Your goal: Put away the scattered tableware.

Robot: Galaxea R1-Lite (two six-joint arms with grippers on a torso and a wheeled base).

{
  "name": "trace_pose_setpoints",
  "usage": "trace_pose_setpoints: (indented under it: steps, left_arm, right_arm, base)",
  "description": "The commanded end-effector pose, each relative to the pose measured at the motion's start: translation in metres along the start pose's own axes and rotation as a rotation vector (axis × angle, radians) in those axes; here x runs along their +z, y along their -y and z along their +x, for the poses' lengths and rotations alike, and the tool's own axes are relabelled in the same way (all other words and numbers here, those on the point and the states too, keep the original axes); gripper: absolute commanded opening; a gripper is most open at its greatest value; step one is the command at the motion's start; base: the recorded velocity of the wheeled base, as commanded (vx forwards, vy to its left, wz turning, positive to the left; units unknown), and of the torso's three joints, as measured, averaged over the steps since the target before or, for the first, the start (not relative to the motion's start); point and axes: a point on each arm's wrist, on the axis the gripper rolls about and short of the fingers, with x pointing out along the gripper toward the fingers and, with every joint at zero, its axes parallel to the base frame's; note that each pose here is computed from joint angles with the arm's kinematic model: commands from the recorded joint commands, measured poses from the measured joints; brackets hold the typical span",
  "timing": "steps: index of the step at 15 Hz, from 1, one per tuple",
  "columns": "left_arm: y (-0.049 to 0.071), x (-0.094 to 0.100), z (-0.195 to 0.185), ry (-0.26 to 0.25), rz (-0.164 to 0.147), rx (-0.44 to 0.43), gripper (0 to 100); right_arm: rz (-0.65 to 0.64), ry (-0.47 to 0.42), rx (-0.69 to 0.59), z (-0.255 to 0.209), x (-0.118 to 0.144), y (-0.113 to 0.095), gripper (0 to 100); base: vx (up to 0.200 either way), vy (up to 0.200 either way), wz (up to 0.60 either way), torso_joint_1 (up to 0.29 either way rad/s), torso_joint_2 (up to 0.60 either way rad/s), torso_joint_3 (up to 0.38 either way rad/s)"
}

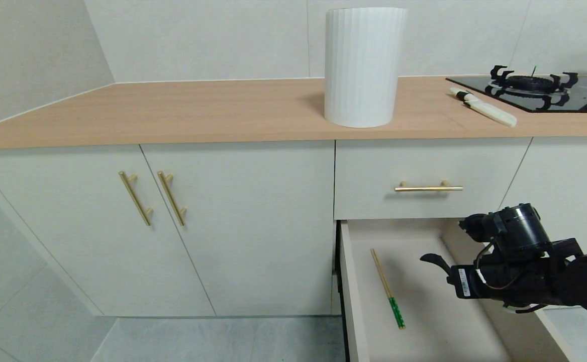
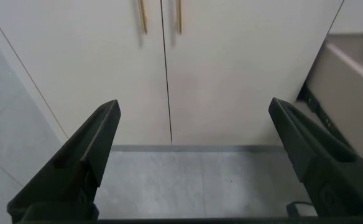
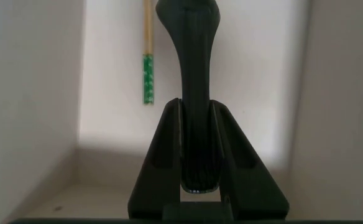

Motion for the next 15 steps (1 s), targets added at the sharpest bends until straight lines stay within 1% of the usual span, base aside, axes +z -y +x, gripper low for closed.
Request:
trace_pose_setpoints:
  steps: [1,4,8,10,11,12,13,15]
  left_arm:
    - [0.0,0.0,0.0,0.0,0.0,0.0,100]
    - [0.0,0.0,0.0,0.0,0.0,0.0,100]
    - [0.0,0.0,0.0,0.0,0.0,0.0,100]
    - [0.0,0.0,0.0,0.0,0.0,0.0,100]
    - [0.0,0.0,0.0,0.0,0.0,0.0,100]
    - [0.0,0.0,0.0,0.0,0.0,0.0,100]
    - [0.0,0.0,0.0,0.0,0.0,0.0,100]
    - [0.0,0.0,0.0,0.0,0.0,0.0,100]
  right_arm:
    - [-0.002,-0.009,-0.001,0.001,-0.002,0.0,0]
    - [-0.005,-0.015,0.0,0.004,-0.002,0.0,0]
    - [-0.034,-0.026,-0.005,0.03,-0.012,-0.013,0]
    - [-0.033,-0.03,-0.008,0.037,-0.014,-0.014,0]
    - [-0.038,-0.039,-0.047,0.066,-0.027,-0.015,0]
    - [-0.038,-0.034,-0.058,0.072,-0.03,-0.015,0]
    - [-0.035,-0.018,-0.081,0.088,-0.035,-0.015,0]
    - [-0.028,-0.019,-0.1,0.106,-0.044,-0.014,0]
  base:
    - [0.0,0.0,0.0,-0.041,0.1,0.036]
    - [0.0,0.0,0.0,-0.004,0.02,0.017]
    - [0.0,0.0,0.0,0.0,0.0,0.0]
    - [0.0,0.0,0.0,0.0,0.0,0.0]
    - [0.0,0.0,0.0,0.0,0.0,0.0]
    - [0.0,0.0,0.0,0.0,0.0,0.0]
    - [0.0,0.0,0.0,0.0,0.0,0.0]
    - [0.0,0.0,0.0,0.0,0.0,0.0]
